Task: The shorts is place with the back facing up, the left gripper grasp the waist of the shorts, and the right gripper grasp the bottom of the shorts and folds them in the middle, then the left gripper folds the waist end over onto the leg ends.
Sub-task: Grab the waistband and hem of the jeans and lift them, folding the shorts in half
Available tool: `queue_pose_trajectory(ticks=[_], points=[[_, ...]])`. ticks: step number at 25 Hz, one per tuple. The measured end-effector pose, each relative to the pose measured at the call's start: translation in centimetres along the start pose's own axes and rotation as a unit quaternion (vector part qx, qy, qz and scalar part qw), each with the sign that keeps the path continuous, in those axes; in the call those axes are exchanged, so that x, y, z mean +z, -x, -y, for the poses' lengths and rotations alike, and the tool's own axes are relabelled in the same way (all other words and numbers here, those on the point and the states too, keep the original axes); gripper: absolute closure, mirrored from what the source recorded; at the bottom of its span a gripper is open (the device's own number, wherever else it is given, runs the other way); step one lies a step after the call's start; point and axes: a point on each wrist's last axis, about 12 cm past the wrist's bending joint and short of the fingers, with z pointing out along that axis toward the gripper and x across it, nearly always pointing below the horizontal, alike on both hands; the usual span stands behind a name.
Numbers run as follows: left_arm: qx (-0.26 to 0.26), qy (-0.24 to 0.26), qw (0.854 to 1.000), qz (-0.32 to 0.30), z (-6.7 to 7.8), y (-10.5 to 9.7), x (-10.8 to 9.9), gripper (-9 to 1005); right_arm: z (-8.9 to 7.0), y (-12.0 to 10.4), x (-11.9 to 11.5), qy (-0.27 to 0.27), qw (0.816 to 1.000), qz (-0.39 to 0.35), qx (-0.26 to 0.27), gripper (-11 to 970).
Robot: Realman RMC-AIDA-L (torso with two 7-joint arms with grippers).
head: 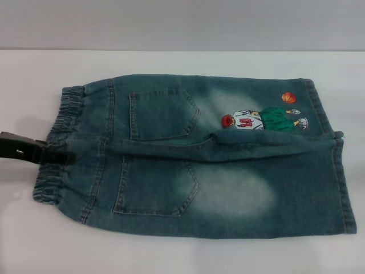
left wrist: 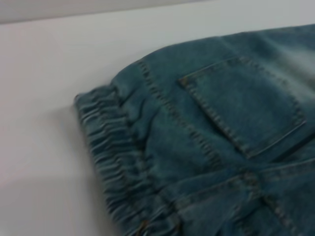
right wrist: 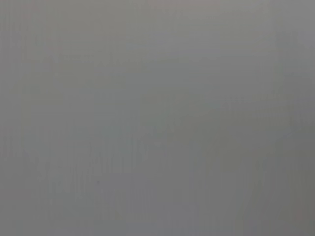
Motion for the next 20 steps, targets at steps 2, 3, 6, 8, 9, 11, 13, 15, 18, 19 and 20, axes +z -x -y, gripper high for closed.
queue_pose_trajectory(ticks=[2, 3, 6, 8, 9, 11, 13, 15, 18, 19, 20], points=[[-0.002, 0.003, 1.0, -0.004, -0.2, -0.1, 0.0, 155, 0.0, 0.0, 0.0, 0.0, 1.0, 0.001, -0.001, 300], [-0.01, 0.008, 1.0, -0.01, -0.5, -0.4, 0.0, 155, 0.0, 0.1, 0.1, 0.0, 1.0, 0.001, -0.001, 300], [-0.024, 0.008, 1.0, -0.014, -1.1, -0.8, 0.1, 155, 0.1, 0.1, 0.1, 0.0, 1.0, 0.002, -0.001, 300], [-0.035, 0.007, 0.999, -0.023, -1.7, -1.3, 0.2, 156, 0.1, 0.1, 0.1, 0.0, 1.0, 0.002, -0.001, 300], [-0.038, 0.007, 0.999, -0.026, -1.9, -1.5, 0.2, 156, 0.0, 0.1, 0.1, 0.0, 1.0, 0.002, -0.001, 300], [-0.044, 0.008, 0.998, -0.033, -2.3, -1.9, 0.3, 156, 0.0, 0.1, 0.2, 0.001, 1.0, 0.003, -0.001, 300], [-0.049, 0.009, 0.998, -0.037, -2.6, -2.1, 0.3, 156, 0.0, 0.2, 0.3, 0.001, 1.0, 0.004, -0.002, 301], [-0.049, 0.009, 0.998, -0.037, -2.6, -2.1, 0.3, 156, 0.0, 0.3, 0.3, 0.002, 1.0, 0.005, -0.002, 301], [-0.052, 0.019, 0.997, -0.051, -3.0, -2.6, 0.1, 155, -0.2, 0.3, 0.5, 0.003, 1.0, 0.006, -0.001, 301], [-0.052, 0.019, 0.997, -0.051, -3.0, -2.6, 0.1, 155, -0.2, 0.3, 0.5, 0.004, 1.0, 0.007, -0.001, 301], [-0.052, 0.021, 0.997, -0.055, -3.0, -2.6, 0.1, 155, -0.3, 0.4, 0.6, 0.004, 1.0, 0.007, -0.001, 301]])
